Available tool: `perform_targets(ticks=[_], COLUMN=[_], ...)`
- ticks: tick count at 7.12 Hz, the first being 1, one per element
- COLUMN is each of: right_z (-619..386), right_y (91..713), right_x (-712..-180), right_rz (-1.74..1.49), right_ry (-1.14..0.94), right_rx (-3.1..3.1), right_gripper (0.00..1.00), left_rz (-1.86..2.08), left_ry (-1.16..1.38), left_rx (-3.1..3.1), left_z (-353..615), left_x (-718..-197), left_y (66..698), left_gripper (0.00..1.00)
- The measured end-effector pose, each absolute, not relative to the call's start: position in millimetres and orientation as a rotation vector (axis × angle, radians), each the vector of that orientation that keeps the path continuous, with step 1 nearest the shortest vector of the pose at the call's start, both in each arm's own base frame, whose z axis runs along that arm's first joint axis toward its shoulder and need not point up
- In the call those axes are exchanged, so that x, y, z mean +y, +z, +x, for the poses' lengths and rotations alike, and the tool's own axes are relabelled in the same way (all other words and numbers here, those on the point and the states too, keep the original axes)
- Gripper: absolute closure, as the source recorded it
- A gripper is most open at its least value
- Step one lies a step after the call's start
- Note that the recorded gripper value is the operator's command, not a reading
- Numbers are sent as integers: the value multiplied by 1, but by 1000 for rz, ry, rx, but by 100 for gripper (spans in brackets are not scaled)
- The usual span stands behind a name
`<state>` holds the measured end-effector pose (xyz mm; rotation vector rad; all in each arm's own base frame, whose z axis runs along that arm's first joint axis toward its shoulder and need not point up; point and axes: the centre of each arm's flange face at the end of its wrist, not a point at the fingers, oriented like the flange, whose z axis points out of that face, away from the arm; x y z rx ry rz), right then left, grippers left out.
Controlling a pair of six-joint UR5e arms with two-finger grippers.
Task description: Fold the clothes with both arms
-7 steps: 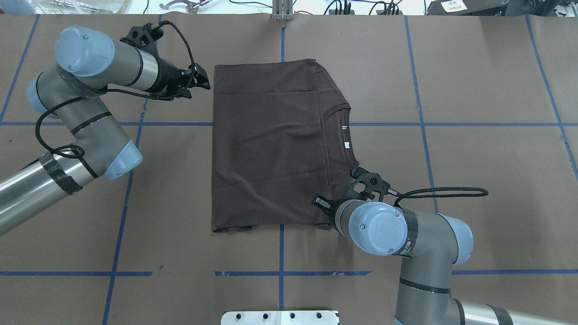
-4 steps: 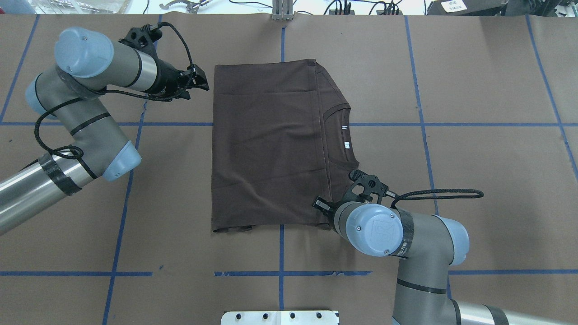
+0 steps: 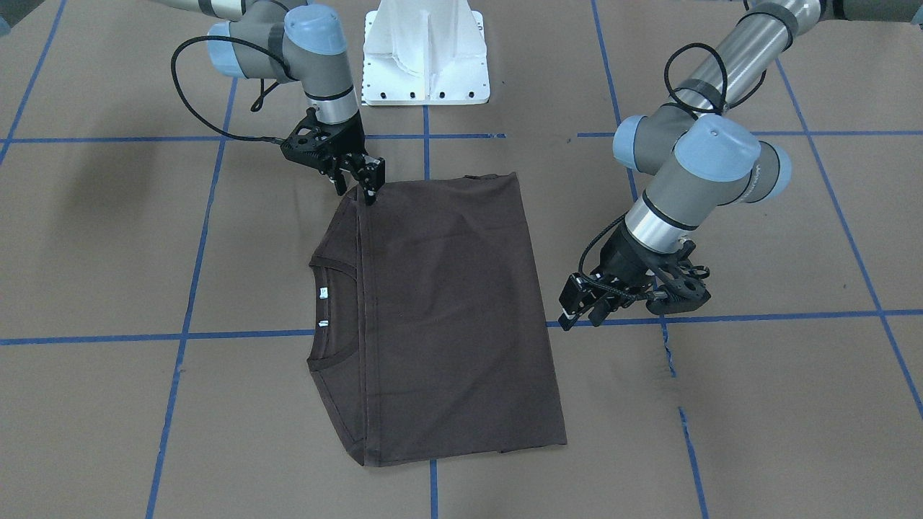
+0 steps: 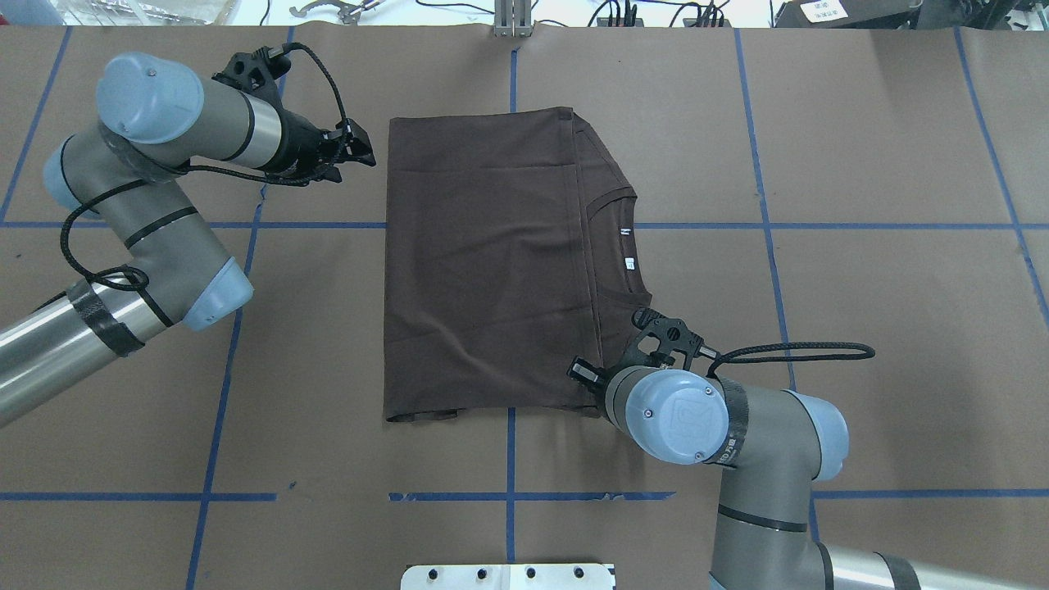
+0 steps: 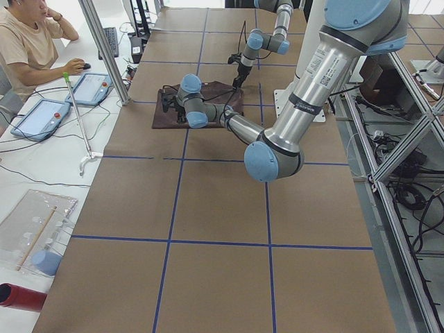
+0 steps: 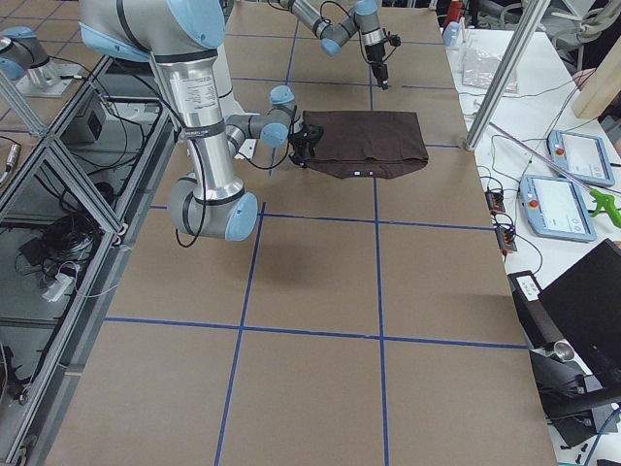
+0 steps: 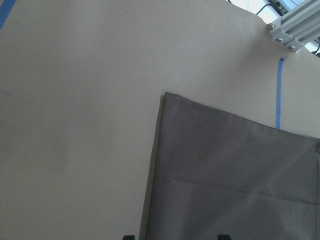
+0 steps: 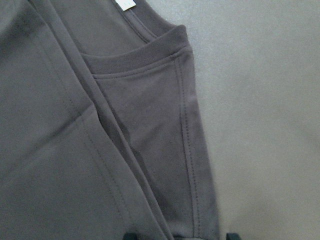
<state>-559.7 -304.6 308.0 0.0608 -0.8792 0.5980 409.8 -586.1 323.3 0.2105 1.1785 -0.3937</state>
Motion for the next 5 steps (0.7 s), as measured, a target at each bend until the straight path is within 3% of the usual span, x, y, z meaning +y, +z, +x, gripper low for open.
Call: perform_targets(ticks=[5], right_z=[-563], right_y=[291], right_x=[-309], right_rz=[63], right_ry=[599], right_rx=[-864], right_gripper=[100], left_rz=[210], left_ry=[-394], left_rx=[1178], left_z=[405], left_x=[-581], left_y=[328], left_gripper=[36])
